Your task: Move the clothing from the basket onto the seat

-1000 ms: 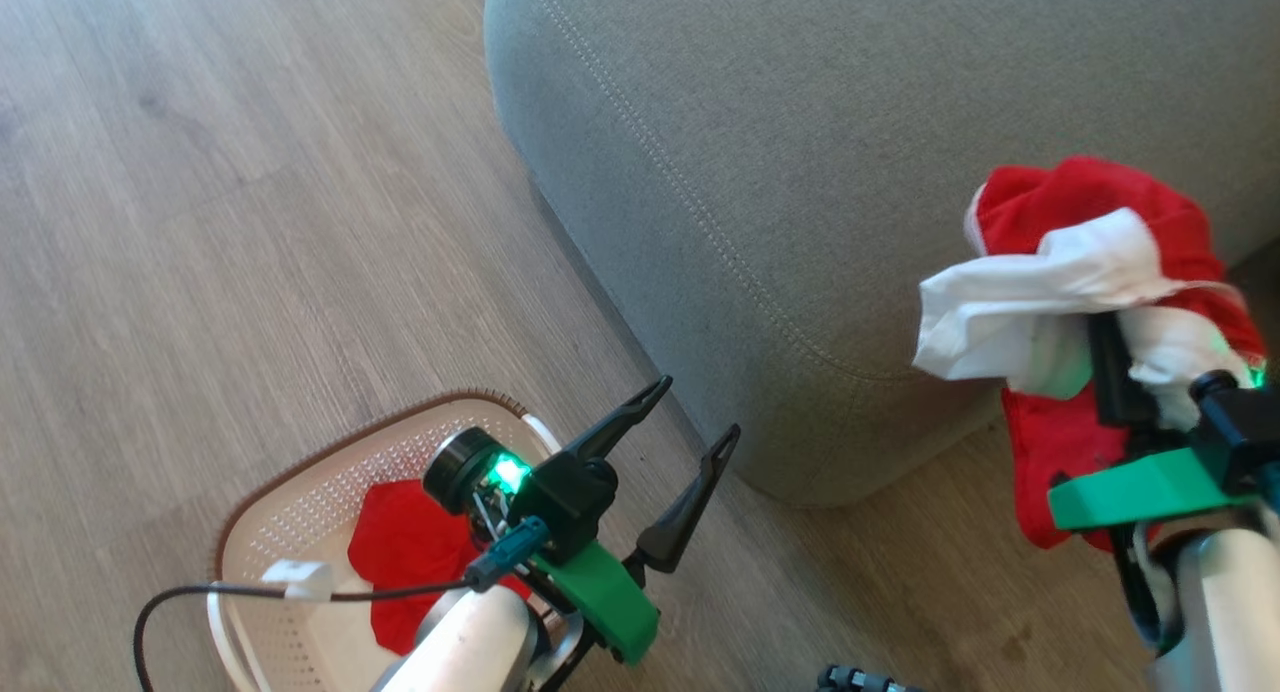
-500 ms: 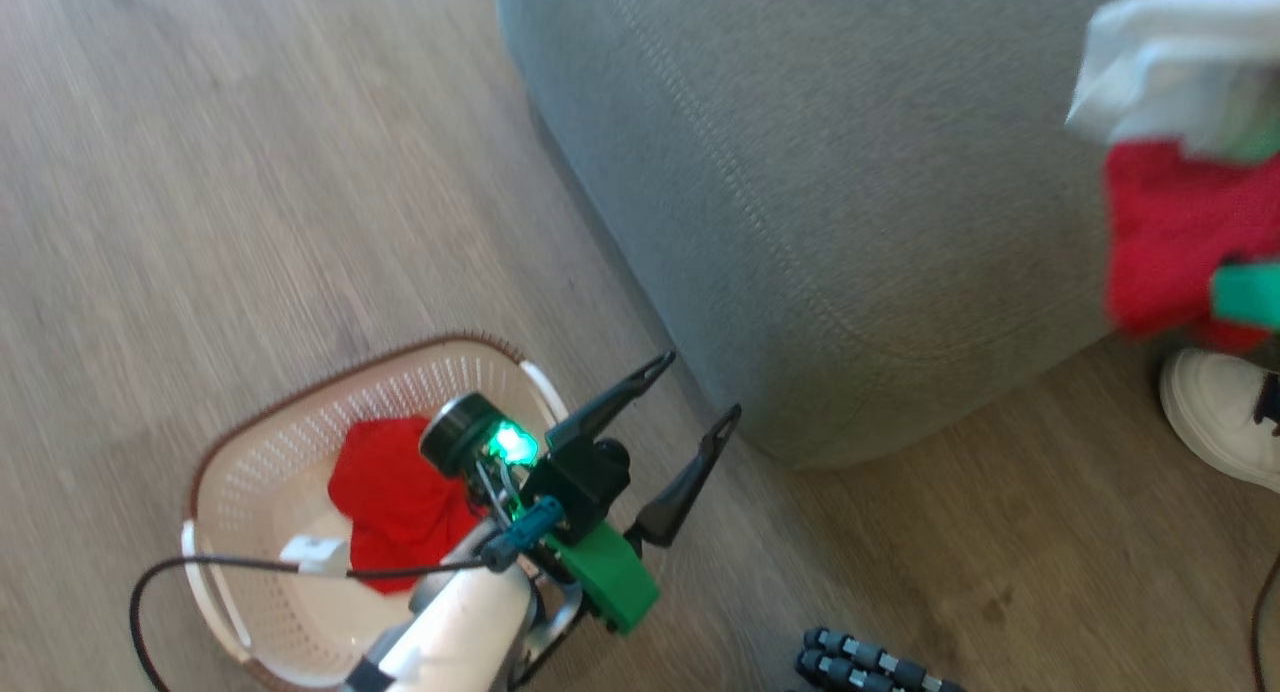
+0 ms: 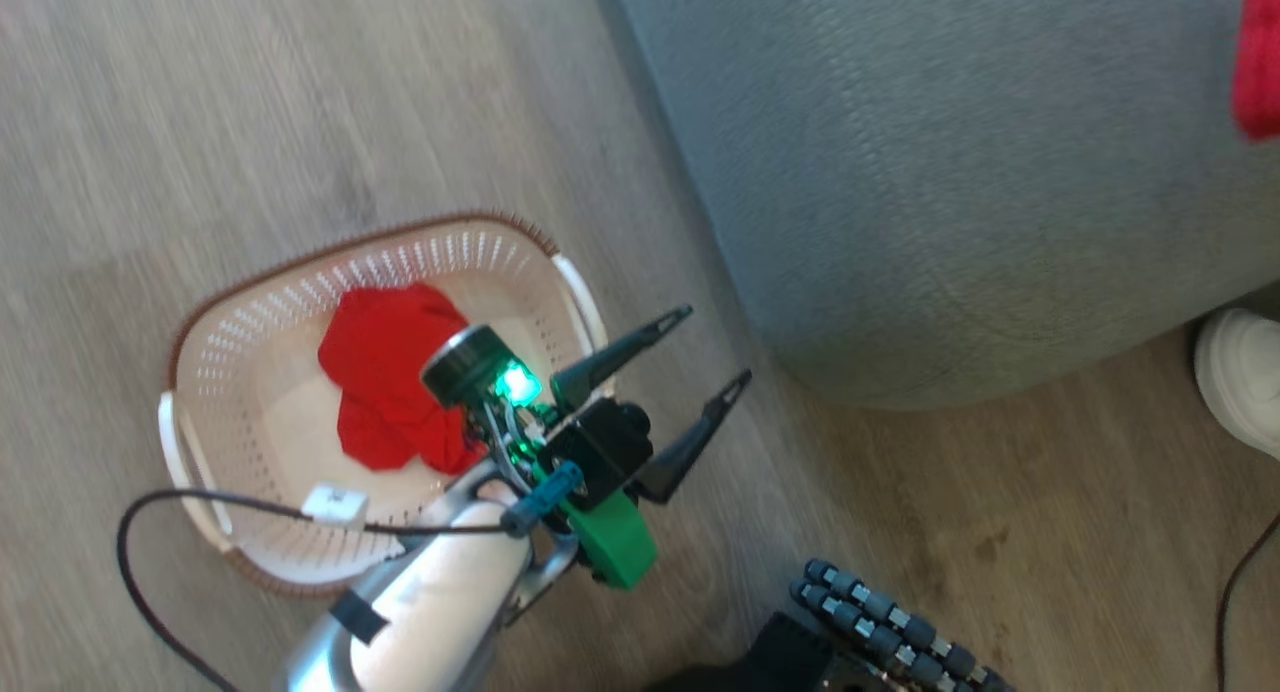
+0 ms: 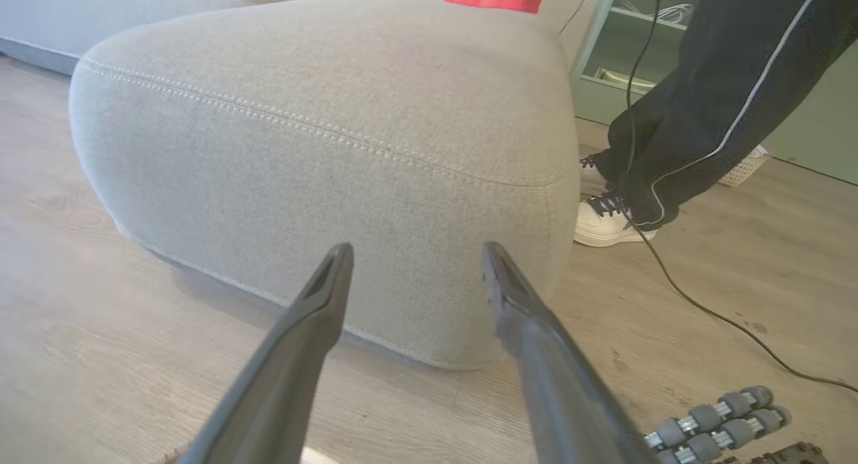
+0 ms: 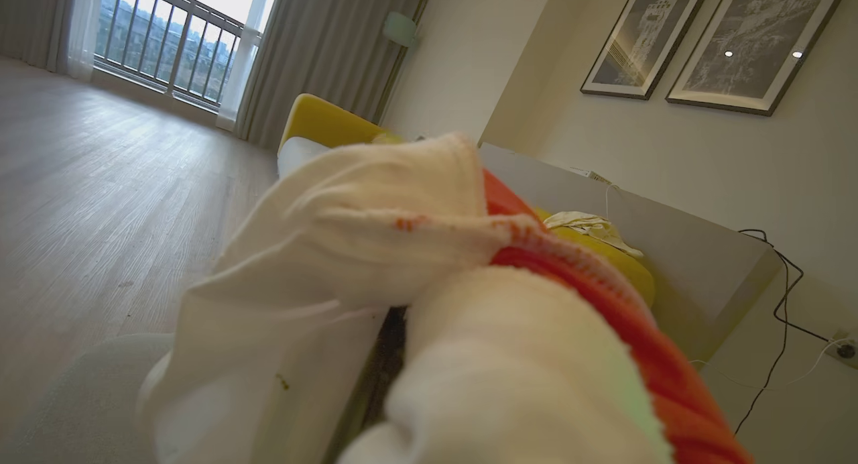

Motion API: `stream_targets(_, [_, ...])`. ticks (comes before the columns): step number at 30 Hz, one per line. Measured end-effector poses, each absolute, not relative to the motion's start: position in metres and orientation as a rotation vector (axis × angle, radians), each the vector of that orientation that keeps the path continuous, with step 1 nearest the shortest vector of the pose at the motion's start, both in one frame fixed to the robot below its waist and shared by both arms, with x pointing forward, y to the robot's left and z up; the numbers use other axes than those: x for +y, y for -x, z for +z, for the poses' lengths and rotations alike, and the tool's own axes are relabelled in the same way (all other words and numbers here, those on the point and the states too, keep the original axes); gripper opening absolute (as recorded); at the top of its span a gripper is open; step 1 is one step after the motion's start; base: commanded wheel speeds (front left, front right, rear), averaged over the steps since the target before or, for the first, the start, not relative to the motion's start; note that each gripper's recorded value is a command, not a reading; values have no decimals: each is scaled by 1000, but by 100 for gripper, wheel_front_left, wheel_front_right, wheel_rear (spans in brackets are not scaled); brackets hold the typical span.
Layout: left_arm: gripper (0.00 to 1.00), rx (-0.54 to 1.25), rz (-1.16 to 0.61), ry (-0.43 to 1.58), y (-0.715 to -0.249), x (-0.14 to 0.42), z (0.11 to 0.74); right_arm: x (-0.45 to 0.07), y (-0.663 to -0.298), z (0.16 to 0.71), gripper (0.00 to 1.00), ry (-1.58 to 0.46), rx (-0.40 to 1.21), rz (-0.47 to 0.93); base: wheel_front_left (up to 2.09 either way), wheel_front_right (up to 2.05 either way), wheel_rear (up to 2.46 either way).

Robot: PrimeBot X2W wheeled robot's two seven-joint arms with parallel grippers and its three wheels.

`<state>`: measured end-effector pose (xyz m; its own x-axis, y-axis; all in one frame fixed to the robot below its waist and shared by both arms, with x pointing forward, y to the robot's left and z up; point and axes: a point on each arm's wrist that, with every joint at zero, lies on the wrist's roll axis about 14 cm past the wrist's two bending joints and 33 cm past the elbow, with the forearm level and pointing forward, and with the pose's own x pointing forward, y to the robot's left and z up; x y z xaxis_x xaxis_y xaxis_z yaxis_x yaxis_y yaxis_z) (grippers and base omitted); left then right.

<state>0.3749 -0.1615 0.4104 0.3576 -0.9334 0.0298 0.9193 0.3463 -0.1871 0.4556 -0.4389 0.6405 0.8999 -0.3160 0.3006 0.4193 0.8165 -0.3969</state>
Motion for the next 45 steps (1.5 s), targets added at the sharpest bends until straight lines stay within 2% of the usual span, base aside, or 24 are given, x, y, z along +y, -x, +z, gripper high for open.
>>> stream_targets(8, [100, 123, -1127, 184, -402, -142, 382, -468, -510, 581, 0, 376, -86, -437, 0, 0, 0])
stream_targets(12, [100, 154, -1098, 167, -405, -130, 368, -457, -534, 534, 0, 437, 54, -355, 0, 0, 0])
stream_targets(19, [100, 171, -1040, 159, -418, -114, 354, -461, -569, 530, 0, 354, 4, -400, 0, 0, 0])
stream_targets(23, [100, 184, -1018, 158, -421, -109, 346, -465, -577, 523, 0, 314, -11, -429, 0, 0, 0])
stream_targets(27, [100, 200, -1006, 159, -421, -105, 340, -458, -579, 478, 0, 288, 93, -416, 0, 0, 0])
stream_targets(31, [100, 204, -1006, 160, -420, -105, 338, -458, -562, 422, 0, 225, 250, -436, 0, 0, 0])
stream_targets(36, [100, 197, -1008, 164, -422, -108, 338, -460, -554, 398, 0, 175, 330, -461, 0, 0, 0])
stream_targets(37, [100, 194, -1009, 163, -423, -108, 339, -459, -556, 400, 31, 180, 325, -454, 0, 0, 0])
stream_targets(38, [100, 190, -1010, 163, -424, -109, 339, -459, -558, 403, 100, 180, 318, -453, 0, 0, 0])
stream_targets(45, [100, 161, -1020, 149, -424, -111, 352, -456, -555, 411, 100, 134, 307, -460, 0, 0, 0])
